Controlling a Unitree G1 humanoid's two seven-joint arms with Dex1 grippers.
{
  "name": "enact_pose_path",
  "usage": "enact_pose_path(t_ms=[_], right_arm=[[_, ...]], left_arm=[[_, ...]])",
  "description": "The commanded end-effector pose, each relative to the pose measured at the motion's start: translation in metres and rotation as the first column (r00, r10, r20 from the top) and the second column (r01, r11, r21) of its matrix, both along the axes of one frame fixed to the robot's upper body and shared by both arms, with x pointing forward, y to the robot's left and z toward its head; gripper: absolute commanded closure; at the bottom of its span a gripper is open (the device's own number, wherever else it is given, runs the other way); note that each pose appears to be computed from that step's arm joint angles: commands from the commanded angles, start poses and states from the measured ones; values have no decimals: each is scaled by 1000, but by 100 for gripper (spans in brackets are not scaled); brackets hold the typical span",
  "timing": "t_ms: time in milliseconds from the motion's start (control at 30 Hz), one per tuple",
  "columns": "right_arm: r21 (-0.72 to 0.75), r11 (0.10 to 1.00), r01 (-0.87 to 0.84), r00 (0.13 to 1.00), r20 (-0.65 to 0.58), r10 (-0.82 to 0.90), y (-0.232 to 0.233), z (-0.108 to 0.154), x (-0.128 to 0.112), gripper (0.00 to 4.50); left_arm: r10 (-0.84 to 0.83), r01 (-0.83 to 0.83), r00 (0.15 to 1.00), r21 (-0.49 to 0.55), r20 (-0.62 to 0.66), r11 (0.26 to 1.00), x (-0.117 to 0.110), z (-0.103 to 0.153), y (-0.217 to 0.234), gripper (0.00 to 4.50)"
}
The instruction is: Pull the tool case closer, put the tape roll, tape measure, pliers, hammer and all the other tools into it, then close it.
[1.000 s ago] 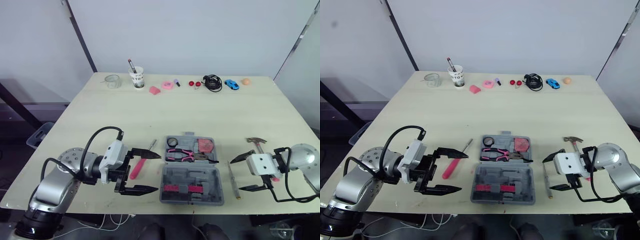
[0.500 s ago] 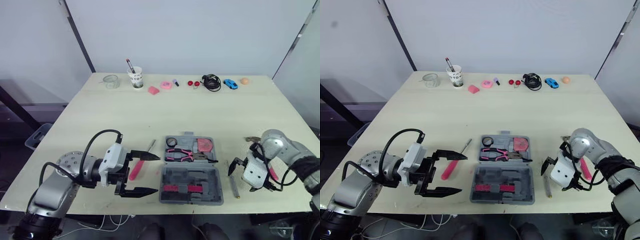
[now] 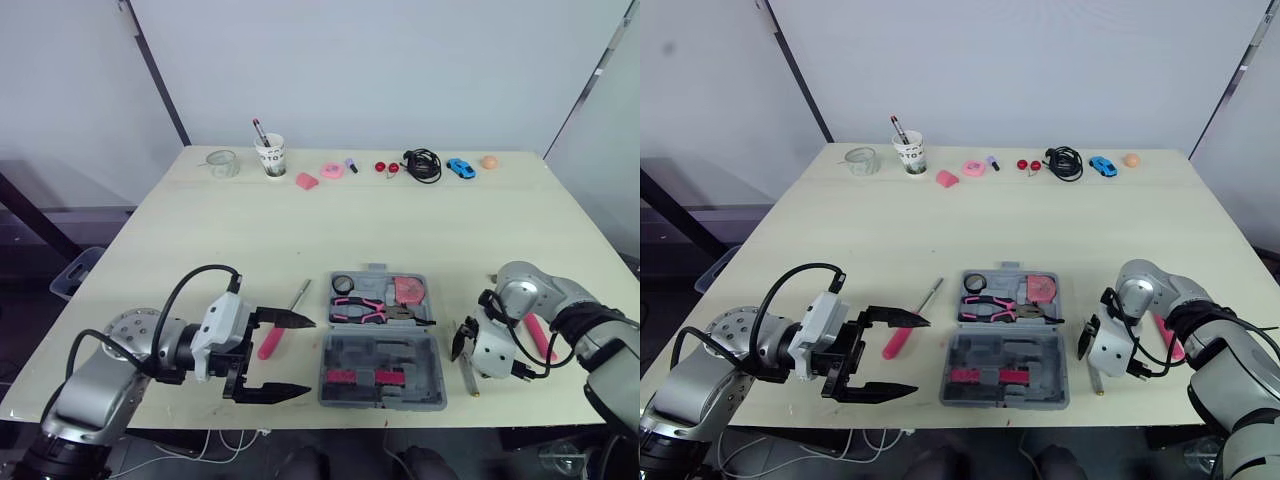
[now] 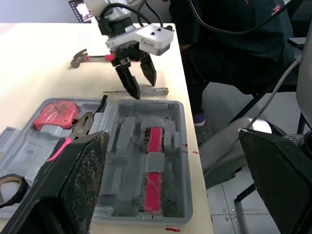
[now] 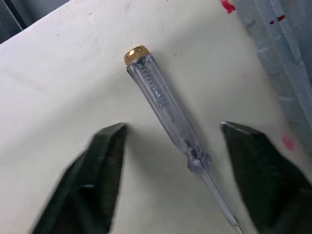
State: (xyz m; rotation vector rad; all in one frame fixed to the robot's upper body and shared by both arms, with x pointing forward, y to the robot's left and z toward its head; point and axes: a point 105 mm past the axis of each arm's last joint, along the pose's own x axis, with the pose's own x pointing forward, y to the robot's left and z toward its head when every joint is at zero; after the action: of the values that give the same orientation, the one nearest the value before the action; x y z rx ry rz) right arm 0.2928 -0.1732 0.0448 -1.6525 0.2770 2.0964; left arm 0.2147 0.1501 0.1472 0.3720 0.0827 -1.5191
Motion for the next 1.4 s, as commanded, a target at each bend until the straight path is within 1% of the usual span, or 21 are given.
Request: enact_pose_path(t_ms=[33, 67, 100, 167, 333, 467, 567, 633, 700, 767, 833, 933, 1000, 1033, 1100, 1167, 1233, 1267, 1300, 1333, 1400], right_arm=[[-12, 1000, 2, 1000, 17, -2, -4, 1, 2, 294], [-18, 1000, 9, 1000, 19, -9, -6, 1, 3, 335], [-23, 1000, 17, 1000, 23, -16, -8, 2, 4, 387], [-19, 1000, 17, 999, 42, -16, -10, 5, 6, 448], [22, 998, 65, 996, 62, -67, -12, 18, 8, 448], [64, 972, 227, 972, 47, -230, -27, 33, 5, 448], [128, 903, 410, 911, -9, -412, -38, 46, 1, 448], [220, 803, 554, 831, -85, -550, -34, 53, 1, 448], [288, 646, 707, 698, -142, -702, -35, 55, 5, 448], [320, 495, 808, 568, -203, -797, -36, 55, 6, 448], [315, 350, 882, 434, -259, -863, -35, 52, 6, 448], [301, 130, 945, 231, -329, -916, -33, 48, 6, 448], [278, 5, 960, 107, -353, -929, -32, 45, 5, 448], [267, -92, 959, 17, -378, -926, -31, 43, 6, 448], [246, -234, 941, -120, -403, -907, -30, 40, 5, 448], [233, -320, 918, -205, -413, -887, -30, 38, 5, 448], [195, -480, 855, -362, -438, -823, -34, 34, 4, 448], [178, -533, 827, -419, -437, -796, -35, 31, 2, 448], [180, -565, 805, -453, -430, -781, -36, 28, 1, 448], [186, -579, 794, -467, -424, -776, -36, 27, 0, 448], [114, -666, 737, -556, -458, -694, -30, 22, -2, 448]], left_arm=[[-28, 27, 998, 16, 51, 1000, -2, 7, -2, 0], [-30, 29, 998, 18, 51, 999, -2, 6, -2, 0], [-32, 32, 998, 15, 52, 999, -2, 6, -2, 0], [-40, 40, 998, 2, 58, 999, -2, 8, -5, 0], [-43, 46, 996, -36, 84, 998, 2, 15, -11, 0], [-43, 47, 995, -42, 86, 998, 2, 15, -13, 0], [-42, 46, 996, -46, 85, 998, 1, 16, -14, 0], [-42, 46, 996, -48, 84, 998, 1, 16, -14, 0], [-44, 48, 996, -52, 81, 997, 1, 15, -16, 0], [-46, 51, 996, -58, 78, 997, 0, 15, -17, 0], [-47, 52, 996, -60, 77, 997, 0, 15, -17, 0], [-51, 56, 996, -64, 75, 996, 0, 14, -19, 0], [-56, 61, 996, -66, 72, 996, 0, 14, -19, 0], [-59, 63, 996, -67, 72, 996, 0, 14, -19, 0], [-61, 66, 996, -71, 72, 995, 0, 15, -20, 0], [-60, 66, 995, -78, 73, 995, 1, 17, -20, 0], [-60, 66, 995, -80, 73, 995, 2, 17, -20, 0], [-59, 65, 996, -79, 74, 995, 2, 17, -20, 0], [-58, 63, 996, -79, 74, 995, 2, 17, -19, 0], [-56, 62, 996, -80, 74, 995, 2, 18, -19, 0], [-54, 60, 996, -81, 74, 995, 3, 18, -19, 0]])
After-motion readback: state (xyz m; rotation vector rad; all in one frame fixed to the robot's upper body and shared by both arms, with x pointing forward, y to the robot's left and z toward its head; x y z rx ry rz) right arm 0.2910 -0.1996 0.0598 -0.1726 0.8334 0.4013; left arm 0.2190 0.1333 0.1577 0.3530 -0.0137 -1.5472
